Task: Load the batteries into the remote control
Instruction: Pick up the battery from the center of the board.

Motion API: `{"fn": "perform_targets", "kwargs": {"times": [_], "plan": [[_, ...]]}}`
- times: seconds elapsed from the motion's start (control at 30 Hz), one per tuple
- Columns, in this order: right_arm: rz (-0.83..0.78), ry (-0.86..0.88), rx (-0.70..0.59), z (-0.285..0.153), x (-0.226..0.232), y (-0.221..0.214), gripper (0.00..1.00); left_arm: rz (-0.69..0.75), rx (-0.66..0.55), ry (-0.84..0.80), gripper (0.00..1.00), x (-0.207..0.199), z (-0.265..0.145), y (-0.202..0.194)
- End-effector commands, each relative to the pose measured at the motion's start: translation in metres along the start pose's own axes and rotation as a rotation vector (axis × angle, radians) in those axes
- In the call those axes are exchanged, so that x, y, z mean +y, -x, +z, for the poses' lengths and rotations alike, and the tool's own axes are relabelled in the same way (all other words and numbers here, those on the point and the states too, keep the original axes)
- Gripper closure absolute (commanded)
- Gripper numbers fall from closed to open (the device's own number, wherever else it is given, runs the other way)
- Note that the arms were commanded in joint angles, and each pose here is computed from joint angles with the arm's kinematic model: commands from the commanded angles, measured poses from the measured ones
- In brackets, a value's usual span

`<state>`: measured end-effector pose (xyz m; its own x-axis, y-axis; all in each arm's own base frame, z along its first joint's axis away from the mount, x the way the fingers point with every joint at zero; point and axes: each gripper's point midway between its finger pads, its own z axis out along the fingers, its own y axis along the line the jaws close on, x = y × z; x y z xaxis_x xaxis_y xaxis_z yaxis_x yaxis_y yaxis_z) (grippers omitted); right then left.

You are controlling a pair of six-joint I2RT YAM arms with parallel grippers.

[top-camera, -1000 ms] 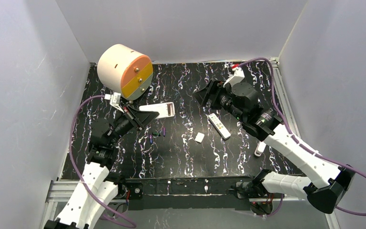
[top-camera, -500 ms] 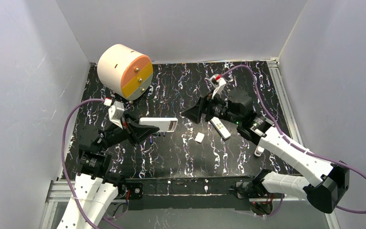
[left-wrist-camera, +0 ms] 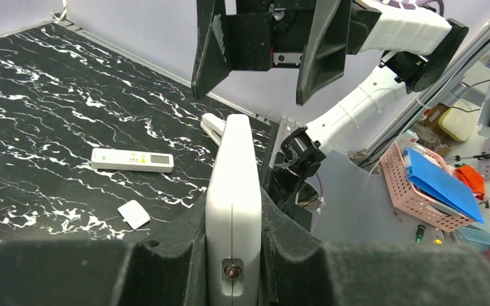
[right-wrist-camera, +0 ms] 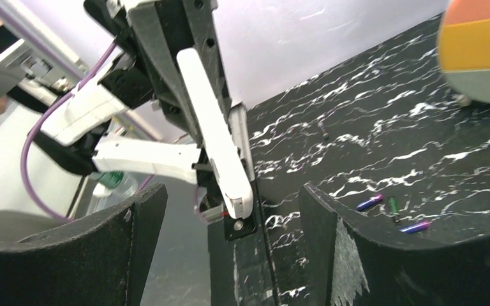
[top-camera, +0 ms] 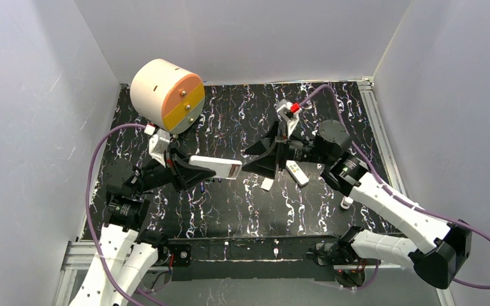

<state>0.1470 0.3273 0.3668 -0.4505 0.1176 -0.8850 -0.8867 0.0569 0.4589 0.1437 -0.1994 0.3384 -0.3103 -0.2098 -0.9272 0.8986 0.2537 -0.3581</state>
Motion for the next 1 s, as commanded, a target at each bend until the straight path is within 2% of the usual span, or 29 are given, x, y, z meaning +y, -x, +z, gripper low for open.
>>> {"fn": "perform_targets", "kwargs": {"times": [0.0,0.13,0.3,0.43,0.63,0.77,0.97], "plan": [[-0.045,0.165,0.09,0.006,0.027,-0.008,0.17,-0.015,-0.009,-0.047,1.0,-0.012,0.003,0.014],[-0.067,0.14,0.131,0.016,0.021,-0.013,0.25,-0.044,0.0,-0.057,1.0,-0.013,0.003,0.012],[-0.068,0.135,0.1,0.02,0.021,-0.005,0.43,-0.048,0.002,-0.056,1.0,-0.012,0.004,0.013],[-0.048,0.101,0.094,0.023,0.014,-0.006,0.52,-0.053,0.006,-0.057,1.0,-0.011,0.004,0.012],[-0.023,0.053,0.089,0.028,0.001,-0.008,0.61,-0.046,0.009,-0.064,1.0,-0.012,0.004,0.012],[-0.003,0.029,0.109,0.033,-0.009,-0.015,0.75,-0.042,0.01,-0.068,1.0,-0.013,0.004,0.013],[-0.008,0.003,0.105,0.034,-0.015,-0.015,0.81,-0.043,0.006,-0.064,1.0,-0.013,0.004,0.014]]}}
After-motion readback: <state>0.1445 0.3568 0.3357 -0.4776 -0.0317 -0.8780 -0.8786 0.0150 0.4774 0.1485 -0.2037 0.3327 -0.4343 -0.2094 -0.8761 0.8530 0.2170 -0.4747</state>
